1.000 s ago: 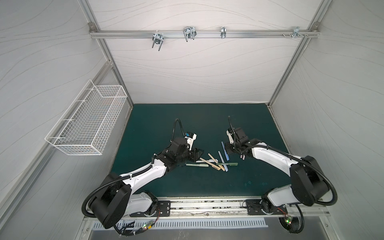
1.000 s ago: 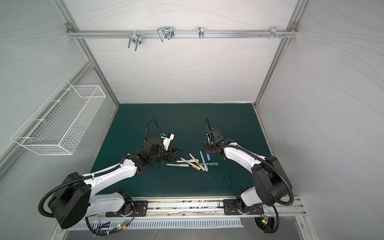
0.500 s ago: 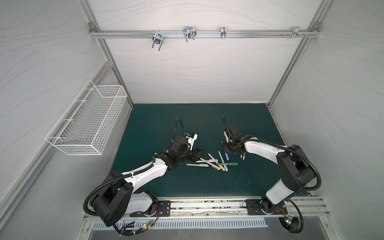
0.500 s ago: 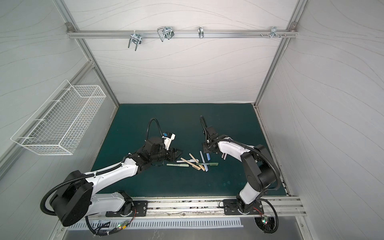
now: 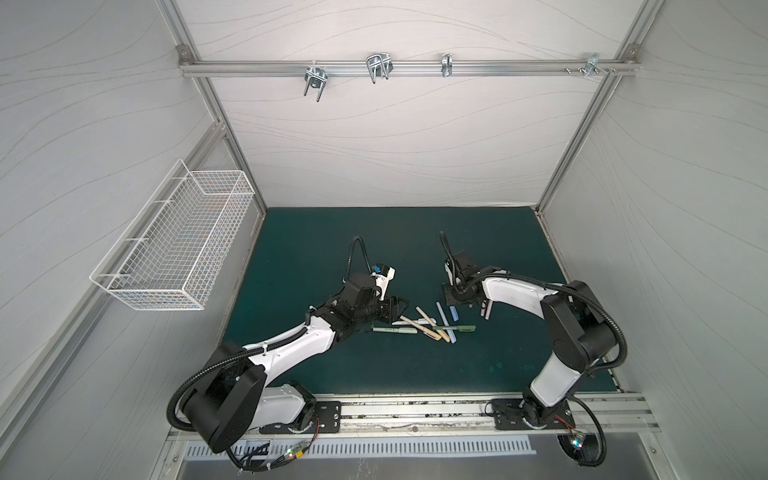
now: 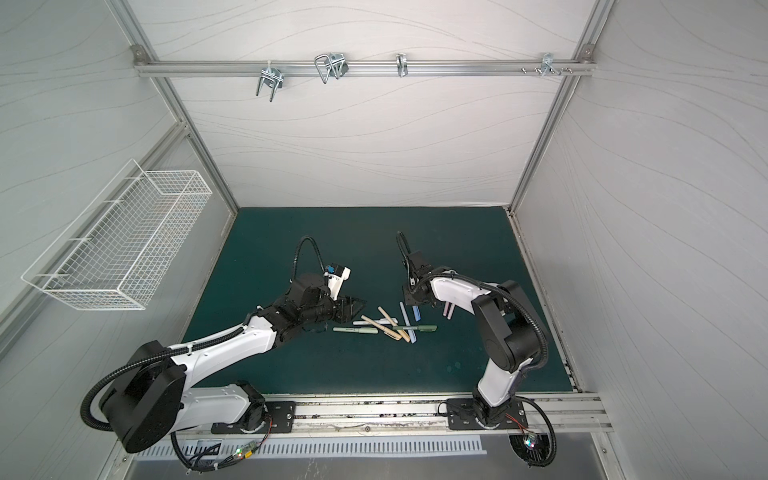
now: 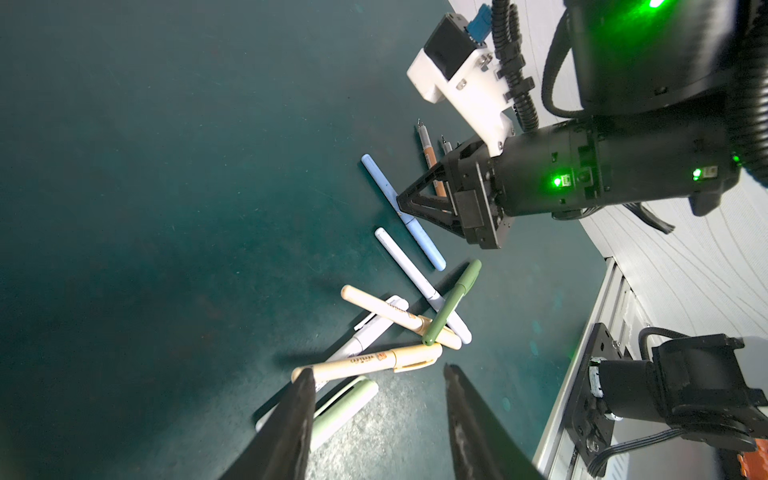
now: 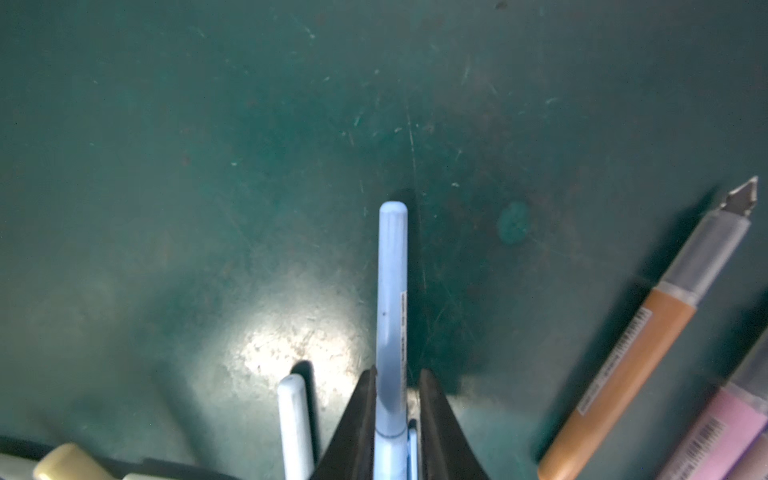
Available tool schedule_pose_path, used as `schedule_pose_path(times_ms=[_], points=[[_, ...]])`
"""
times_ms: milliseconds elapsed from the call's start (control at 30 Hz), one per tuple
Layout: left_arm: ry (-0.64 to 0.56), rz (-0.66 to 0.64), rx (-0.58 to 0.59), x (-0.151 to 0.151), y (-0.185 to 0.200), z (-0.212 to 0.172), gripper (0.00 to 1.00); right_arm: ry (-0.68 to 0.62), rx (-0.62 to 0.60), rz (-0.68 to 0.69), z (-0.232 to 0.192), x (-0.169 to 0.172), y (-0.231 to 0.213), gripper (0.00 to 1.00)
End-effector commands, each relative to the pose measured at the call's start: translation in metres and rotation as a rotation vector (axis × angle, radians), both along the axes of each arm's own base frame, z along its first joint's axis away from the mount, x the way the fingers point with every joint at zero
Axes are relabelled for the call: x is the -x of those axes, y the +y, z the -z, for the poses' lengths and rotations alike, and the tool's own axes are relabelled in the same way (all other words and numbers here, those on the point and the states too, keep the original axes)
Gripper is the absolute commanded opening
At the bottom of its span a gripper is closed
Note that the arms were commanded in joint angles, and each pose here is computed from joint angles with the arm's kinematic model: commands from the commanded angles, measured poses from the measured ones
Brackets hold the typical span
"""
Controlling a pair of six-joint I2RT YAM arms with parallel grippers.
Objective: Open the pen caps
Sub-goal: 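Lift the light blue pen with the right gripper toward the left gripper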
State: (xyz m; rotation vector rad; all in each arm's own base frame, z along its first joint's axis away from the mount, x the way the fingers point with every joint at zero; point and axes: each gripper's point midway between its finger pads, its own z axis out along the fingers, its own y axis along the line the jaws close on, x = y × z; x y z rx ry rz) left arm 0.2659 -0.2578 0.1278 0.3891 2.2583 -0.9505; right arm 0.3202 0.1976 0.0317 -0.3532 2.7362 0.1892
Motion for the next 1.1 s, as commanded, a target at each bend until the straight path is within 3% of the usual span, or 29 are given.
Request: schedule_pose_path(times_ms=[0,367,567,800,1067], points=[[-0.07,0.009,0.039,-0.01,-0.009,-0.028,0.51,0.03,0.022,-0.012,0.005,0.004,0.001,0.22],[-0.065,0.013,0.04,-0.009,-0.01,-0.028,0.51,0.048,0.03,-0.019,0.012,0.002,0.003,0.2],[-0.069,0.012,0.047,-0.008,-0.009,-0.03,0.51,0.028,0.038,-0.024,0.008,0.001,0.005,0.14],[-0.074,-0.001,0.057,-0.008,-0.007,-0.036,0.51,-0.188,-0.007,-0.068,-0.046,-0.005,0.011,0.06],[-0.124,-0.031,0.072,-0.005,0.001,-0.05,0.51,-0.455,-0.173,-0.188,-0.131,0.005,0.028,0.03]])
